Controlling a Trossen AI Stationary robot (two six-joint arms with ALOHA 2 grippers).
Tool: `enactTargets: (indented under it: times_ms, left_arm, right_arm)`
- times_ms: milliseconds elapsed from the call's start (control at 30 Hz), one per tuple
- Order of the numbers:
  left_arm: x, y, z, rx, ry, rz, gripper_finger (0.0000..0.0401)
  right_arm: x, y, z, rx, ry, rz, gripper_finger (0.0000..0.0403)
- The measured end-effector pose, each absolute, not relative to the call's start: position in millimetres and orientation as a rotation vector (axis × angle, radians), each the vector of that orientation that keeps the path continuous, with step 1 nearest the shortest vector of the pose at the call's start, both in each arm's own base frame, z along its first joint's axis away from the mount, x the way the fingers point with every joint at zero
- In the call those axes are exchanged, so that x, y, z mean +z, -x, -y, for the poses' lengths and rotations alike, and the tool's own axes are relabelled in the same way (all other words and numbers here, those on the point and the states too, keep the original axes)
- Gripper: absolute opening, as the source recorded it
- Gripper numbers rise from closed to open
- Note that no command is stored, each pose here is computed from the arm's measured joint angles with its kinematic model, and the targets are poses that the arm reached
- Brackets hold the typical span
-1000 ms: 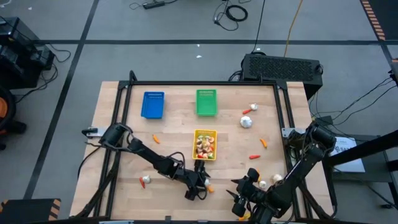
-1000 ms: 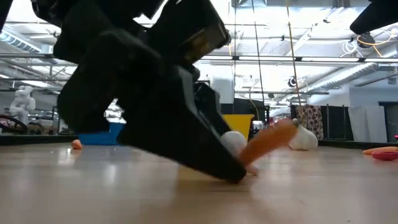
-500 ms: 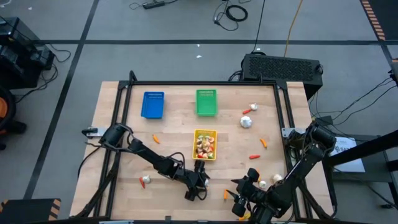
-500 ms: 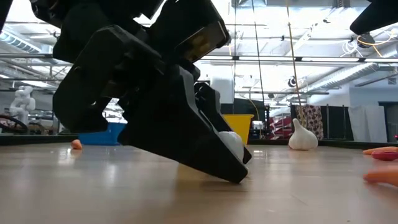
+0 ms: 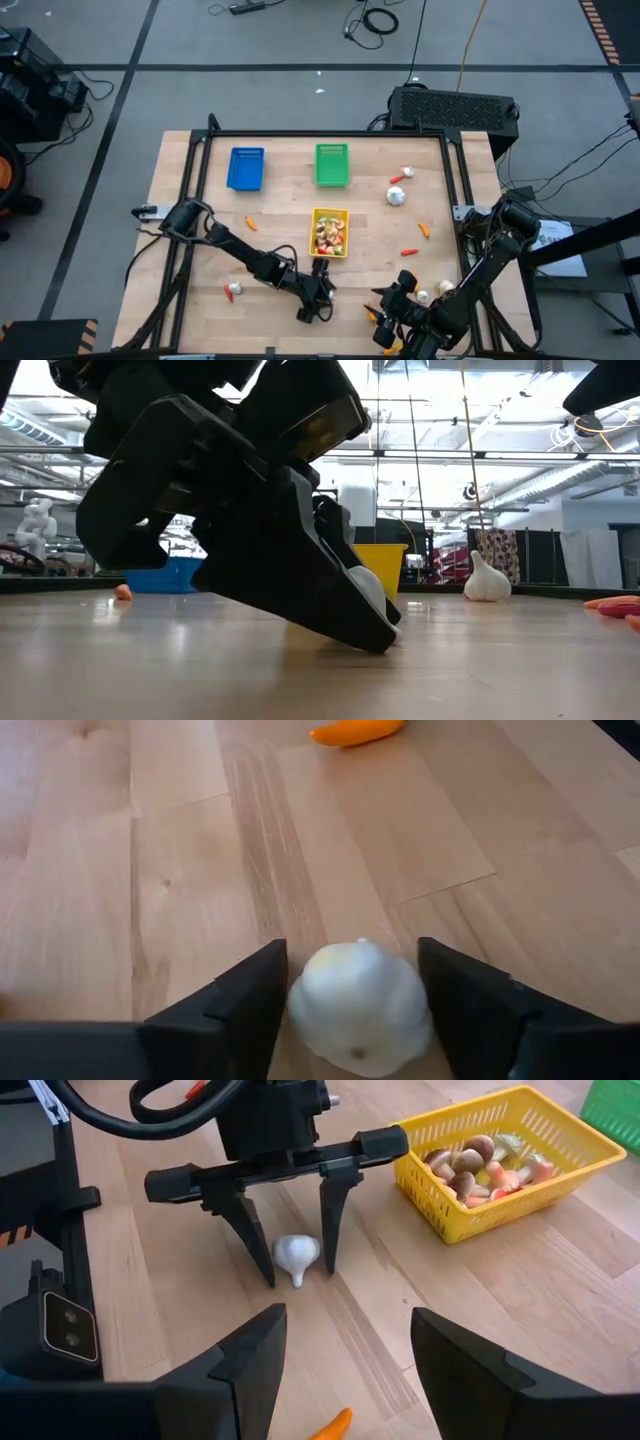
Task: Sort produce into baskets
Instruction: Put the white garlic into the blue bin
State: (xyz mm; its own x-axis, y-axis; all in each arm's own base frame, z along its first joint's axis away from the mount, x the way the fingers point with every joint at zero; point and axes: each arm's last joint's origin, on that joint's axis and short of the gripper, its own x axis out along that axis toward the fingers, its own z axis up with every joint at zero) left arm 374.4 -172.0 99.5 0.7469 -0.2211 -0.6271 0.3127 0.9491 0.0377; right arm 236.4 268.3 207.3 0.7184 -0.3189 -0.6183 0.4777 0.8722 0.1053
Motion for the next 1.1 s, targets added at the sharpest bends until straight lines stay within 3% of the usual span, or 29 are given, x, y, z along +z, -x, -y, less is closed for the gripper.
enactTargets:
  times_ms: [267,400,767,933,1100]
  left_arm:
    - [100.3,-374.9,172.6,-0.302,-0.141,-0.671,0.0154]
    - [109.1,-374.0,170.9,-0.298,-0.145,-0.686,0.0145]
    - [234.1,-333.6,120.8,-0.213,-0.146,-0.691,0.0145]
    - [265.1,-293.8,69.9,0.034,-0.270,-0.810,0.0145]
    - [251.2,-248.2,4.8,0.316,-0.210,-0.942,0.0145]
  right_arm:
    - [207.3,-236.4,-268.4,-0.446,-0.267,-0.630,0.0205]
    - [207.3,-236.4,-268.4,-0.446,-0.267,-0.630,0.0205]
    - [207.3,-236.4,-268.4,-0.446,-0.267,-0.630,0.0205]
    - [207.3,-236.3,-268.4,-0.445,-0.267,-0.630,0.0205]
    - [207.3,-236.3,-268.5,-0.445,-0.267,-0.630,0.0205]
